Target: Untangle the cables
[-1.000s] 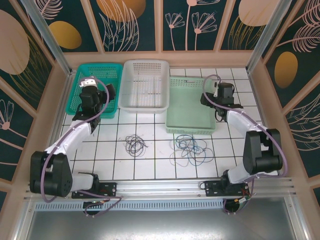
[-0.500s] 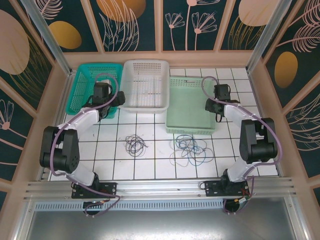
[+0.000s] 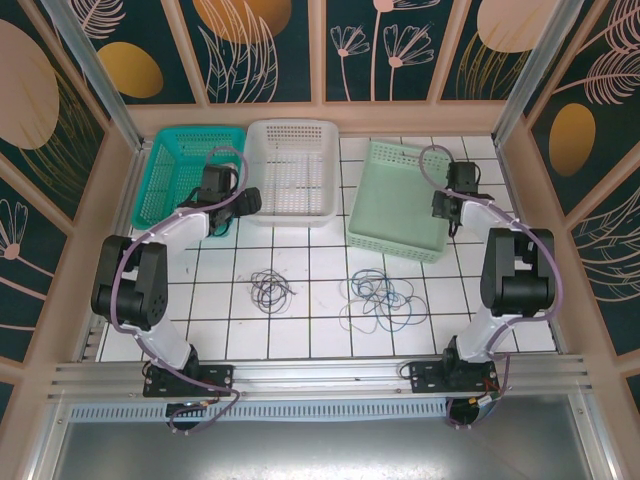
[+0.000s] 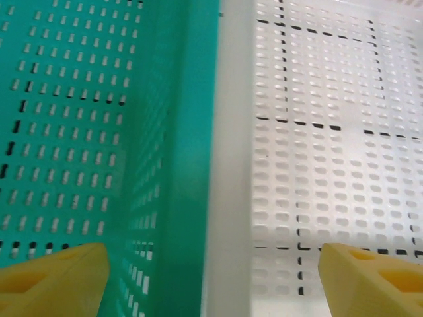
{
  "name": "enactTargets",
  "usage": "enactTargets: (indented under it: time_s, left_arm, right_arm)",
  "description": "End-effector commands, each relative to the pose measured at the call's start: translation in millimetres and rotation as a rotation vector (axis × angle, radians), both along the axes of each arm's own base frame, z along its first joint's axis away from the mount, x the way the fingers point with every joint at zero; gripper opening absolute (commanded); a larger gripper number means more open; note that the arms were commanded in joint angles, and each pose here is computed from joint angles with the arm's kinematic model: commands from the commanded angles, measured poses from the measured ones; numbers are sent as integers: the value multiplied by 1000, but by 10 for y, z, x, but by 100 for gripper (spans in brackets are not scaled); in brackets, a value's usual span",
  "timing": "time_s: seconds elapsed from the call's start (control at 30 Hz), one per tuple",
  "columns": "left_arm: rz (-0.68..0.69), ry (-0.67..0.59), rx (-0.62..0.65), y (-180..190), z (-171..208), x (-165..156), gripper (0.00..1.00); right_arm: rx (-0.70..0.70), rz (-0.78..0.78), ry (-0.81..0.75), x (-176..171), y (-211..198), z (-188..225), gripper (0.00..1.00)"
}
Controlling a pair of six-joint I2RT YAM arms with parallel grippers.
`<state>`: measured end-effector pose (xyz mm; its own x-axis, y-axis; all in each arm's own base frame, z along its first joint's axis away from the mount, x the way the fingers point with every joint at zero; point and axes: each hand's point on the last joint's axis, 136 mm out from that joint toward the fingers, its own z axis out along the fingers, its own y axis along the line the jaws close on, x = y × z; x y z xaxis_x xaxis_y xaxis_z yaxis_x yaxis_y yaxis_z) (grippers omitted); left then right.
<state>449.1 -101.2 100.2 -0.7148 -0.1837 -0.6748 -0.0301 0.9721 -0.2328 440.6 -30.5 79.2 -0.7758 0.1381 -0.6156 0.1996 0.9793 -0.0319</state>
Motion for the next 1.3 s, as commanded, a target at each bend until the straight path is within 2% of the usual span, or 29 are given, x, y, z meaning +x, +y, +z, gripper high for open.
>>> enactTargets:
  time_s: [0.0, 0.37, 0.4, 0.57, 0.67, 0.83, 0.87, 0.93, 1.07, 1.17, 1.27]
  left_arm:
    - [-8, 7, -15, -125, 17, -10, 82]
    - [-34, 7, -51, -351, -24, -83, 81]
    - [-39, 35, -45, -378, -147, -106, 81]
    - [-41, 34, -48, -436, -165, -168, 80]
    - [-24, 18, -47, -414, -109, -187, 81]
    - [44, -76, -17, -253, 228, -172, 88]
    - [47, -83, -9, -225, 233, -229, 97]
    - [27, -141, -13, -254, 426, -254, 98]
    - [-111, -271, -30, -559, 797, -411, 99]
    - [-338, -345, -45, -1008, 971, -673, 99]
    - [-543, -357, -53, -1435, 967, -970, 99]
  right_arm:
    - [-59, -26, -14, 117, -236, 45, 13]
    - [-88, 67, -135, 518, -253, 319, 19]
    - [-88, 66, -140, 537, -258, 350, 19]
    - [-69, 53, -190, 528, -243, 535, 38]
    - [-48, 41, -217, 458, -213, 704, 56]
    - [41, 73, -278, 207, 45, 1000, 62]
    - [53, 88, -287, 134, 124, 1035, 62]
    - [72, 107, -307, -15, 259, 1102, 63]
    - [146, 168, -340, -321, 565, 1150, 65]
    - [227, 176, -372, -527, 663, 1170, 67]
    - [290, 169, -373, -686, 715, 1111, 68]
